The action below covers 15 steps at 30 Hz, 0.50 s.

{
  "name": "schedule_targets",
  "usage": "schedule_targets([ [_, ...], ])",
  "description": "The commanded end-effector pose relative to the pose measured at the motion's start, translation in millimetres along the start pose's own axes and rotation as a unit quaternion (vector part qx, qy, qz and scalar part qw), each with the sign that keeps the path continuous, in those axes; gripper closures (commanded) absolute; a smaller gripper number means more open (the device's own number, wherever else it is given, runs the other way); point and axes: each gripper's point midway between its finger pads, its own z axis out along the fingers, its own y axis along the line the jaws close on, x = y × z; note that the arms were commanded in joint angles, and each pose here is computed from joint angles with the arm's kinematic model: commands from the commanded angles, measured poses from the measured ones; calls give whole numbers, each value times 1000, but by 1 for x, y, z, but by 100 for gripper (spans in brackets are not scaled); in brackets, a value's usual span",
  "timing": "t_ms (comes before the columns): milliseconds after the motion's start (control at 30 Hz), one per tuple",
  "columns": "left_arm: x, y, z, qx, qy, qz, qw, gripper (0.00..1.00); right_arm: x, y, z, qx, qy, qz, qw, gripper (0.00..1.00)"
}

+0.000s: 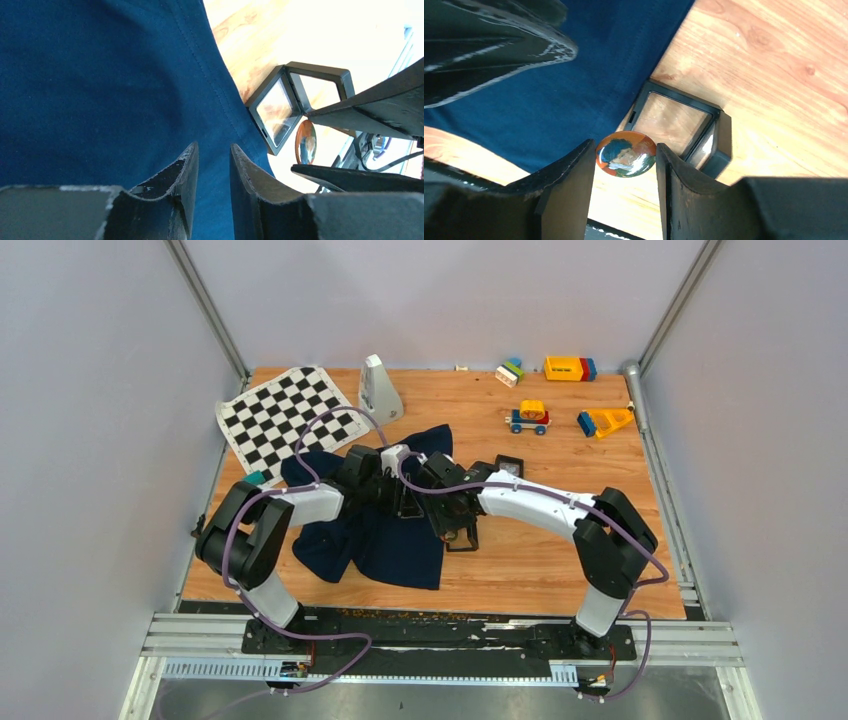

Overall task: Remove the brooch from the garment
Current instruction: Place the brooch in the brooch box.

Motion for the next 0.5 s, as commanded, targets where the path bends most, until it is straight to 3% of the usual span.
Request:
schedule_targets([
  [0, -19, -18, -7, 31, -42, 48, 997, 64, 5, -11, 3, 62, 2, 18, 998, 76],
  [467, -10, -22, 2, 30, -20, 59, 998, 64, 11, -25, 12, 113, 19, 21, 993, 75],
])
